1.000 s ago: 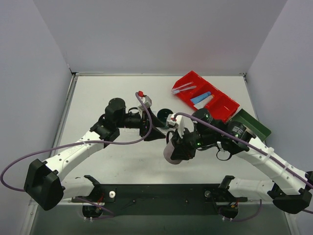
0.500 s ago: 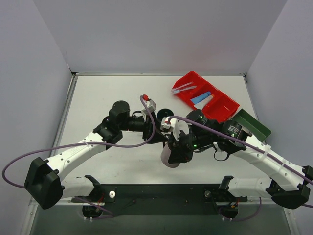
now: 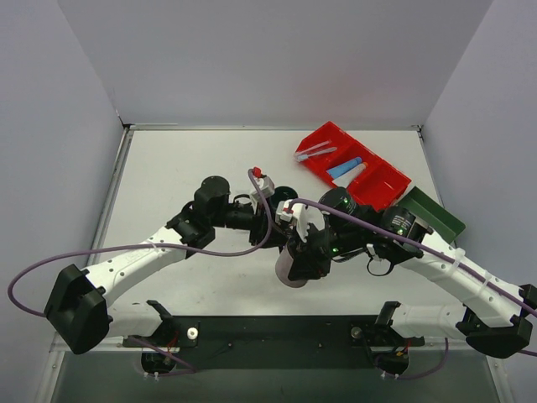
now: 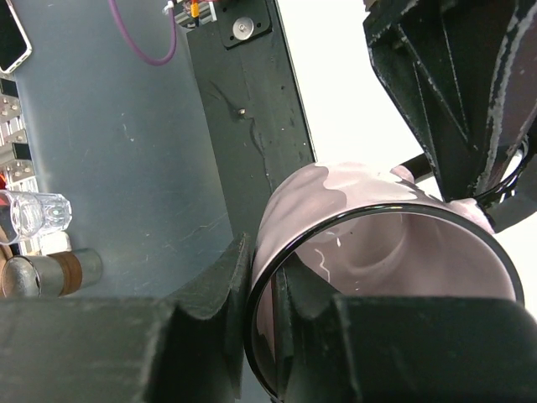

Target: Prepare toiletry sets of a toothbrush and toothpaste on the tray

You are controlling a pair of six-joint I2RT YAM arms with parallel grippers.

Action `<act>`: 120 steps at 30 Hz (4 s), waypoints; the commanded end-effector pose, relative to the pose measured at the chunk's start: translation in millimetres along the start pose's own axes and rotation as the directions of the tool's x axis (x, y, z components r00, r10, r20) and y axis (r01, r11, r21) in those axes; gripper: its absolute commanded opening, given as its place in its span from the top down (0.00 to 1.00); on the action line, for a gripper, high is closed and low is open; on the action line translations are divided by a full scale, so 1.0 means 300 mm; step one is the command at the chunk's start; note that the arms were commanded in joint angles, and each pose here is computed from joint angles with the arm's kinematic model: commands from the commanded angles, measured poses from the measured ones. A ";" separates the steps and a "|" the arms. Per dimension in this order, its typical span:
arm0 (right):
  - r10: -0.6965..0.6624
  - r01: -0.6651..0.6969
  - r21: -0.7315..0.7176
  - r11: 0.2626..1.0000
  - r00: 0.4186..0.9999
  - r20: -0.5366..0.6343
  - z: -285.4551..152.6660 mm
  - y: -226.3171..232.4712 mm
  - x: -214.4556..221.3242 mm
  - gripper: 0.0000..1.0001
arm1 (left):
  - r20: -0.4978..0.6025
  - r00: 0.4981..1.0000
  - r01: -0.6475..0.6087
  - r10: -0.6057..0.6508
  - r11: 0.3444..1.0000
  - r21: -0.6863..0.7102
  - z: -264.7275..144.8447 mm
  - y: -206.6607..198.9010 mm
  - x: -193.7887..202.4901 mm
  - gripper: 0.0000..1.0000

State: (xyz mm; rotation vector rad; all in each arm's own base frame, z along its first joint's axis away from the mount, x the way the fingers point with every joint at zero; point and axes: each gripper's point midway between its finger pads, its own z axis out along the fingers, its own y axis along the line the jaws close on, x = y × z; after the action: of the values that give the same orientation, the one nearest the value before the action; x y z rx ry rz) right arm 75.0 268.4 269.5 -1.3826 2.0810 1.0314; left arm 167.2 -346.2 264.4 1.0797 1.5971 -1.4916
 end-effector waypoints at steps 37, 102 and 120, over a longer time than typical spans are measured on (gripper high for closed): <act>0.191 -0.437 0.430 0.790 0.843 0.503 -0.238 -0.358 -0.090 0.39 | 0.158 0.934 -0.237 0.321 0.886 -0.398 -0.125 0.085 -0.112 1.00; 0.205 -0.498 0.539 0.679 0.834 0.512 -0.037 -0.554 -0.162 1.00 | 0.125 0.952 -0.117 0.280 0.709 -0.696 -0.461 -0.019 -0.084 0.23; 0.049 -0.324 0.659 0.679 0.915 0.400 0.176 -0.472 -0.262 1.00 | 0.228 0.918 0.371 -0.324 0.505 -0.779 -0.412 0.065 0.079 0.38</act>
State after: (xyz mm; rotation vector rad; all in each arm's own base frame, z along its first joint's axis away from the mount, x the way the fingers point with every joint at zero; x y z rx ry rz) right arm 218.0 301.4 194.0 -0.6284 2.1760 0.3234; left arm 188.1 -227.8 249.6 0.2121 2.1488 -0.7790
